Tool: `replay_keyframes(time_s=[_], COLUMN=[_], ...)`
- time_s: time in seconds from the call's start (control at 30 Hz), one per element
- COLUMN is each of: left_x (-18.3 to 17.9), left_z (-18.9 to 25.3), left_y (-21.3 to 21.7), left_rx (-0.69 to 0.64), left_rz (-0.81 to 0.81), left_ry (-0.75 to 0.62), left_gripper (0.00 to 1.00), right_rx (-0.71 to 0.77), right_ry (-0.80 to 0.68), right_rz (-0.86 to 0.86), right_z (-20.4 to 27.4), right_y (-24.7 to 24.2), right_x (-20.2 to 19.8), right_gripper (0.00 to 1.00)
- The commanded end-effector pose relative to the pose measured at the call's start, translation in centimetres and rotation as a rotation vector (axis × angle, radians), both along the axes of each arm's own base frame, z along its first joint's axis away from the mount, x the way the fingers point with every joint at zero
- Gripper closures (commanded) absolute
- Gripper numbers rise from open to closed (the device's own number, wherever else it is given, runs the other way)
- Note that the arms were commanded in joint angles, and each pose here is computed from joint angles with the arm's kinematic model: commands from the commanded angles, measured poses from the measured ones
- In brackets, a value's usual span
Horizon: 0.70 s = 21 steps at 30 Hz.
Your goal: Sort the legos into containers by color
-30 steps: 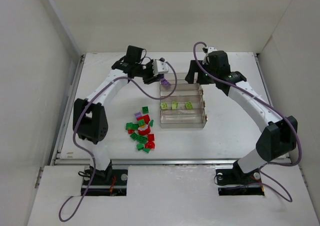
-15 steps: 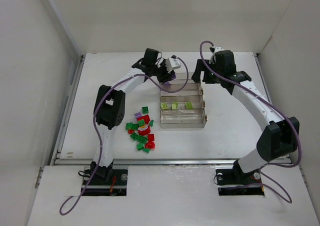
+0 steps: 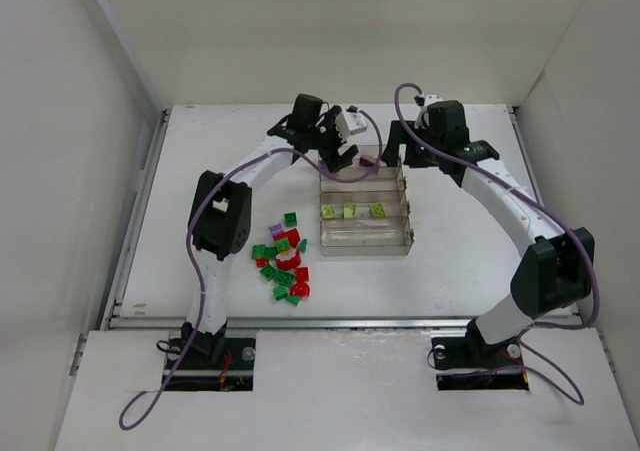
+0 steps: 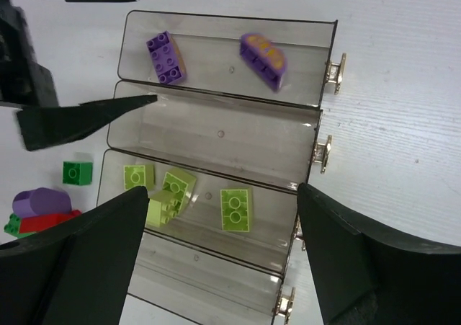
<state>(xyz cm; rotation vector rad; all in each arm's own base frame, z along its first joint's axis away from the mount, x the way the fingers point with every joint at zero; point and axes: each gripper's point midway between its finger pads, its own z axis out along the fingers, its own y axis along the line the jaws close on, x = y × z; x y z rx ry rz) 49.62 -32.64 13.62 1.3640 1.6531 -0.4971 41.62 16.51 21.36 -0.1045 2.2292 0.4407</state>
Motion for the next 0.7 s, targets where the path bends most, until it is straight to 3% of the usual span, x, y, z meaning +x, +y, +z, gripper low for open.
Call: replay_keyframes(time_s=[0.0, 0.07, 0.13, 0.17, 0.23, 0.27, 0.33, 0.37, 0.43, 0.47, 0.63, 0.67], left_x=[0.0, -0.8, -1.5, -2.4, -1.9, -2.5, -4.1, -5.5, -8.4, -10.0, -14.7, -15.2], left_z=[12.6, 16.4, 15.7, 18.4, 18.5, 16.4, 17.5, 14.5, 15.1, 12.1, 10.1, 9.8], left_y=[2.1, 5.4, 8.8, 10.7, 16.4, 18.7, 24.6, 26.3, 30.0, 31.0, 35.3, 36.0], left_rx=[-0.186, -0.255, -0.248, -0.276, -0.290, -0.269, -0.250, -0.197, -0.180, -0.132, -0.215, -0.231], left_rz=[0.072, 0.160, 0.269, 0.327, 0.577, 0.676, 0.920, 0.994, 1.131, 1.170, 1.380, 1.418], left_ry=[-0.098, -0.086, -0.048, -0.090, -0.081, -0.044, -0.104, -0.054, -0.107, -0.072, -0.103, -0.116], left_gripper=[0.16, 0.16, 0.16, 0.16, 0.17, 0.17, 0.17, 0.17, 0.17, 0.14, 0.08, 0.07], right_rx=[0.033, -0.016, -0.088, -0.098, -0.139, -0.130, -0.145, -0.131, -0.121, -0.107, -0.058, -0.062], right_ry=[-0.103, -0.136, -0.155, -0.178, -0.149, -0.148, -0.143, -0.134, -0.116, -0.106, -0.060, 0.001], right_rz=[0.049, 0.075, 0.101, 0.124, 0.197, 0.264, 0.348, 0.417, 0.480, 0.537, 0.617, 0.598], right_z=[4.1, 4.7, 4.8, 5.8, 4.6, 4.5, 3.6, 3.2, 2.3, 2.0, 0.5, -1.7], right_y=[0.7, 1.5, 3.4, 4.4, 6.7, 9.2, 12.1, 14.5, 17.2, 19.1, 25.2, 25.8], right_x=[0.4, -0.4, -1.5, -1.9, -2.7, -3.9, -4.6, -6.0, -6.3, -7.5, -8.8, -8.5], right_gripper=[0.11, 0.11, 0.11, 0.11, 0.11, 0.11, 0.11, 0.11, 0.11, 0.11, 0.11, 0.11])
